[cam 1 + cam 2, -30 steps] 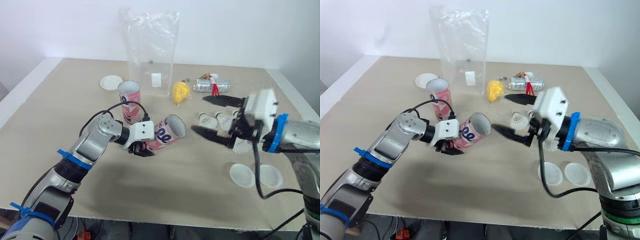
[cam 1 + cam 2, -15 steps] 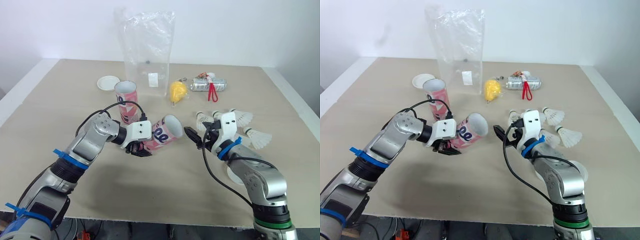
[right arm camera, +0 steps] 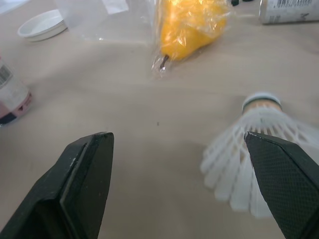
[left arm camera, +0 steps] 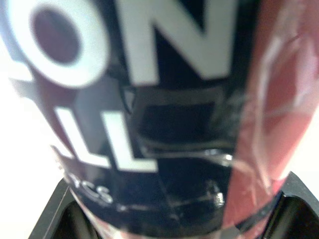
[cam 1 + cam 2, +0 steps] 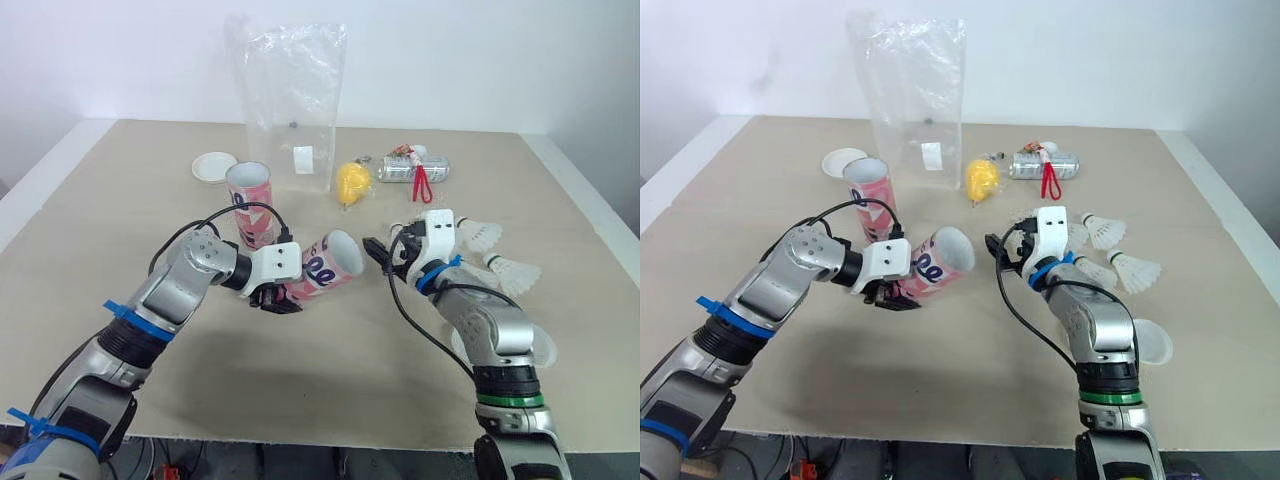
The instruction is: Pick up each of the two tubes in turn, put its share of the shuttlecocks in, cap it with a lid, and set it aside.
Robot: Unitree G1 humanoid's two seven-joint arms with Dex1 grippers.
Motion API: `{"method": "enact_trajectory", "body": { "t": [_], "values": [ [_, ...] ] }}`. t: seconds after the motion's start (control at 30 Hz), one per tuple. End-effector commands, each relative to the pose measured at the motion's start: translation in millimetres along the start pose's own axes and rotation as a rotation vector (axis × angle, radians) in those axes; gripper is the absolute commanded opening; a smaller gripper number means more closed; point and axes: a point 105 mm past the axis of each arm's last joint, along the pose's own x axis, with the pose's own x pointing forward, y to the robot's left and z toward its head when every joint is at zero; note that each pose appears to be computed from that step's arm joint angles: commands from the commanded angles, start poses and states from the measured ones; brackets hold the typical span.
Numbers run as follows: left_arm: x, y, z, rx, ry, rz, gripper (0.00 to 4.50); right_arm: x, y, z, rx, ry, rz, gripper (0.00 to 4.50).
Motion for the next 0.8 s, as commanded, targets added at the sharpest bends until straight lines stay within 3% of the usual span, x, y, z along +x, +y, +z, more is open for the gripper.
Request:
{"method": "enact_trajectory", "body": {
  "t": [0.03,0.13,0.33,0.37,0.5,0.8],
  "values": [
    [3.7,-5.5,-3.7,-0.002,0.017,-0.015,2.94,5.8,-6.2,12.0,-0.018,-0.043,-0.056,4.48],
    [3.7,-5.6,-4.3,-0.006,0.017,-0.01,2.94,8.8,-12.3,10.3,-0.008,-0.038,-0.102,4.48],
    [4.6,-6.8,-5.2,-0.009,0.015,-0.008,2.94,12.6,-14.1,13.4,-0.037,-0.047,-0.122,2.25],
    [4.8,-6.7,-5.1,-0.009,0.014,-0.008,2.94,13.6,-14.0,14.7,-0.038,-0.05,-0.123,1.54],
    [6.3,-5.4,-5.3,-0.008,0.014,-0.007,2.94,17.8,-14.4,17.2,-0.064,-0.046,-0.132,0.12],
    [6.9,-4.2,-6.0,-0.005,0.016,0.0,2.94,23.7,4.0,21.5,-0.11,-0.053,-0.115,0.12]
  ]
}}
